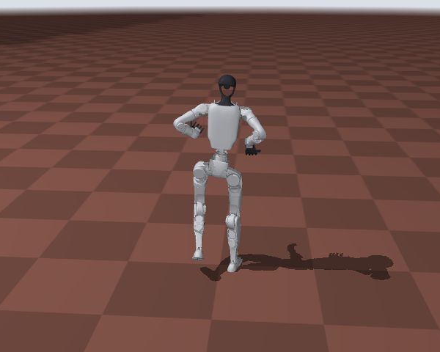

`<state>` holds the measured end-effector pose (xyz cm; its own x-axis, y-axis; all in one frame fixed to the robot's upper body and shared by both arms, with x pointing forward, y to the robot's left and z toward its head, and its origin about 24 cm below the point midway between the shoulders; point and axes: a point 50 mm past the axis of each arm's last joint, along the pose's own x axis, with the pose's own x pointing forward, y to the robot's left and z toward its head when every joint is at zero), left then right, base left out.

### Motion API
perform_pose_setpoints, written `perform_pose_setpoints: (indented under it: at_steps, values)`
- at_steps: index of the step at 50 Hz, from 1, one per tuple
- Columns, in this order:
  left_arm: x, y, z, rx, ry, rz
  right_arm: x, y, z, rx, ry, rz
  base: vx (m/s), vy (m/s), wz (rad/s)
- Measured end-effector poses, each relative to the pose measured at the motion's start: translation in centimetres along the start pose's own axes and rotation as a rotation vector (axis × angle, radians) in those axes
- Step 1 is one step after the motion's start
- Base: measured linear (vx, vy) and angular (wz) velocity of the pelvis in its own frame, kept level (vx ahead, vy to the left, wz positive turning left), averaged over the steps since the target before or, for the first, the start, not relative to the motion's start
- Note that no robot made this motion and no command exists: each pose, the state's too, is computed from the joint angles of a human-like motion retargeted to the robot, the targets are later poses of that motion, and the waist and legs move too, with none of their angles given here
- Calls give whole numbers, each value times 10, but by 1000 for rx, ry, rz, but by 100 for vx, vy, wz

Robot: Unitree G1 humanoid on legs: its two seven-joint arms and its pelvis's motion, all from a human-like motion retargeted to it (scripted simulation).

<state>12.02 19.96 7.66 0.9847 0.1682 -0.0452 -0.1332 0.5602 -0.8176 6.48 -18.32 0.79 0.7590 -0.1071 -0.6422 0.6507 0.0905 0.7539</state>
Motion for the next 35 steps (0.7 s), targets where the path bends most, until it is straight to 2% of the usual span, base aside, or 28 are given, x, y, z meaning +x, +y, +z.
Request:
perform_pose_setpoints:
  at_steps: [14,35]
  values:
    - [3,-3,10,-27,-64,-18,4,0,-6,-2,15,51,54,-5,-58]
    - [1,-6,-3,-73,19,-67,-1,-8,5,4,-22,41,69,12,11]
